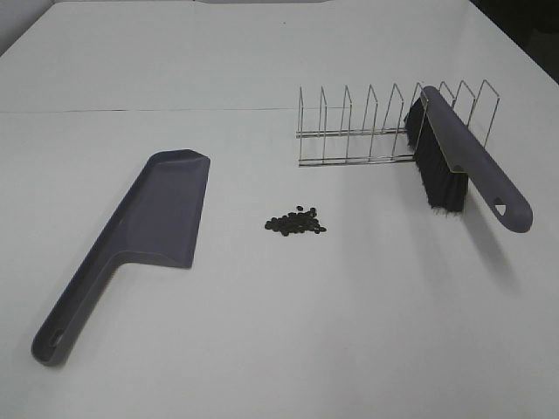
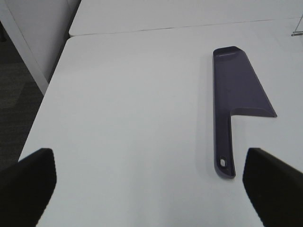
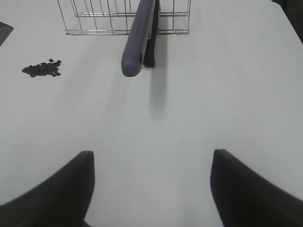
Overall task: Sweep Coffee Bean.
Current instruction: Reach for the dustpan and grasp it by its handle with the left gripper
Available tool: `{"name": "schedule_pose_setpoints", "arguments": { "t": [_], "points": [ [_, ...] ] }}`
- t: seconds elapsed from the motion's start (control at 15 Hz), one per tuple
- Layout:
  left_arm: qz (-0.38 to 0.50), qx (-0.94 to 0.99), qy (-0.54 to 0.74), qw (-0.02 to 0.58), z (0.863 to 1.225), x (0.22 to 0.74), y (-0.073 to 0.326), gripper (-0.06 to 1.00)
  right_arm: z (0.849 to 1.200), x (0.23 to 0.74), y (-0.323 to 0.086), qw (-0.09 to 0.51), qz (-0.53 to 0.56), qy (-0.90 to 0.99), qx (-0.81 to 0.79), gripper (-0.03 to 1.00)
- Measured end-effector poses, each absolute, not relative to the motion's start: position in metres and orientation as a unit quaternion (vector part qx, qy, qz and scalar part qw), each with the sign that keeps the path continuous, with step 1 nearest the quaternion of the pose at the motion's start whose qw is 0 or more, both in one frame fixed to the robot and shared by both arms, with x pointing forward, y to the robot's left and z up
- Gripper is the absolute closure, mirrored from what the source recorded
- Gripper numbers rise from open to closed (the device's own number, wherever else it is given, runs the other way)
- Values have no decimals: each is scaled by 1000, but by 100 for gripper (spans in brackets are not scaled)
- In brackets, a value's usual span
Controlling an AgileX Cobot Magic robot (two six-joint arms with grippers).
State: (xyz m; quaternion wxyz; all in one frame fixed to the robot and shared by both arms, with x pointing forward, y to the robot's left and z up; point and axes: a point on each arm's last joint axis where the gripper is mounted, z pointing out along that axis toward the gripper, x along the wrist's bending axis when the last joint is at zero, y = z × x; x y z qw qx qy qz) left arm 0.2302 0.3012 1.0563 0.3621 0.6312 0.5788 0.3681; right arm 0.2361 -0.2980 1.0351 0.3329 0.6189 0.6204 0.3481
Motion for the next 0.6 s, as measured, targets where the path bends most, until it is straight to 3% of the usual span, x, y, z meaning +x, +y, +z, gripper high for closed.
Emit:
{"name": "schedule_pose_setpoints", "arguments": {
  "t": [0.2,0.6],
  "points": [
    [290,674,618,282,1082,256,301,-5,1035,236,-298,333,348,620,619,37],
    [194,708,651,193,1111,355,298,-5,1035,236,-298,333,348,620,619,37]
  ]
}}
